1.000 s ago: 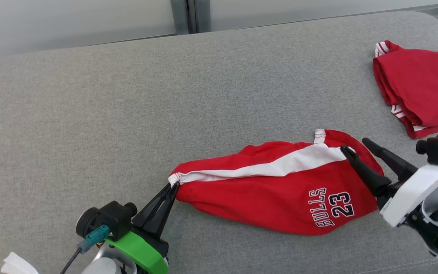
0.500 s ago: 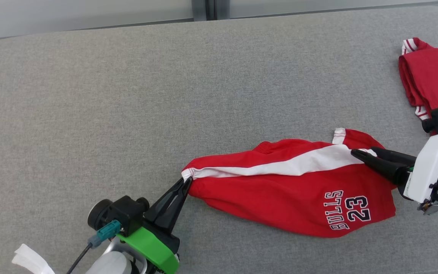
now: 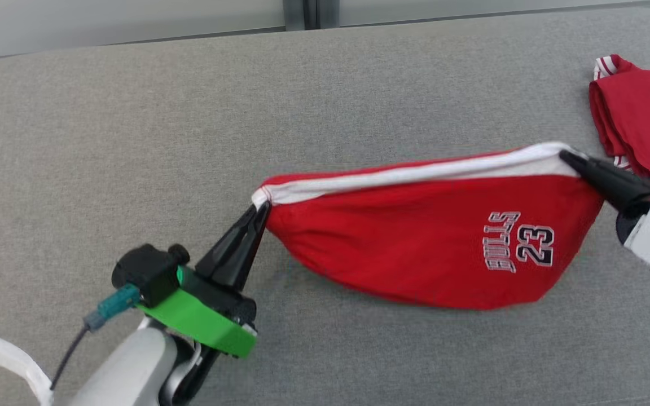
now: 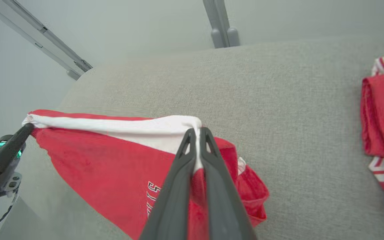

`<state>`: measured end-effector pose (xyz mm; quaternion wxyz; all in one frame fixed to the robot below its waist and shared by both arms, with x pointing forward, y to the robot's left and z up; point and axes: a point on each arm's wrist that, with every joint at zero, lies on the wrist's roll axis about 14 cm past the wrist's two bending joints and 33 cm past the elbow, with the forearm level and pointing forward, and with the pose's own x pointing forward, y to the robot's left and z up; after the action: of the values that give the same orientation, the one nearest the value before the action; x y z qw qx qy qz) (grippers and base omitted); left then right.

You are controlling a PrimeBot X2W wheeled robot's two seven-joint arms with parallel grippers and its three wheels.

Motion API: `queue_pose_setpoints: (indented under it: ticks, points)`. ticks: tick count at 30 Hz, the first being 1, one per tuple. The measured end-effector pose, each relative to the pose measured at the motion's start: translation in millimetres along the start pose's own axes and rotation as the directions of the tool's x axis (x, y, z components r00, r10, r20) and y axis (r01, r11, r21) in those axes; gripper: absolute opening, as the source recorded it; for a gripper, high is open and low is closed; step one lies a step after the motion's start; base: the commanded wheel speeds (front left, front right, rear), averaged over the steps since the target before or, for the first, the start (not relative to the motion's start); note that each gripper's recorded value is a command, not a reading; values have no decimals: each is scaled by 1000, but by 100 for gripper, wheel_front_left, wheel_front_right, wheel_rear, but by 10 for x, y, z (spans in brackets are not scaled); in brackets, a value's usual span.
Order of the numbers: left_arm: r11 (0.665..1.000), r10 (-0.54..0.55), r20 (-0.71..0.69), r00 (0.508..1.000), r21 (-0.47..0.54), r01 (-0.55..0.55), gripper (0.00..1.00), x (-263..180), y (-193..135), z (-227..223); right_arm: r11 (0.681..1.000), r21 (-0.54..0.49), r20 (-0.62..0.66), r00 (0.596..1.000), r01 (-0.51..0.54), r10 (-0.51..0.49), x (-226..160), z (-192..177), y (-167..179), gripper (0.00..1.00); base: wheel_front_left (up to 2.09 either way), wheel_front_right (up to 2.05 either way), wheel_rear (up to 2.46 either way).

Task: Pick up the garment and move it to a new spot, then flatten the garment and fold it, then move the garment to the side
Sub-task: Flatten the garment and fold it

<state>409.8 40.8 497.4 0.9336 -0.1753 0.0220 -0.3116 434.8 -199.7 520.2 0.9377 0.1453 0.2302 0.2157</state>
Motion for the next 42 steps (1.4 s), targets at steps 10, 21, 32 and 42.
queue_pose_setpoints:
  ticks: [10, 21, 32, 42]
  points:
    - [912, -339, 199, 919, 309, 270, 0, 1129, -297, 1520, 946, -262, 519, 854, 191, -29, 45, 1664, -218, 0, 0, 0, 0]
    - [822, -456, 420, 785, 536, 190, 0, 1866, -330, 2545, 868, -379, 776, 621, 320, 111, 284, 2633, -222, 0, 0, 0, 0]
    - [959, -254, 145, 956, 164, 230, 0, 1437, 267, 477, 931, -292, 509, 860, 218, -42, 735, 1036, -778, 0, 0, 0, 0]
    - [977, -198, -86, 976, -96, 190, 0, 329, -185, -409, 969, -139, 418, 899, 206, -132, 47, 160, -647, 0, 0, 0, 0]
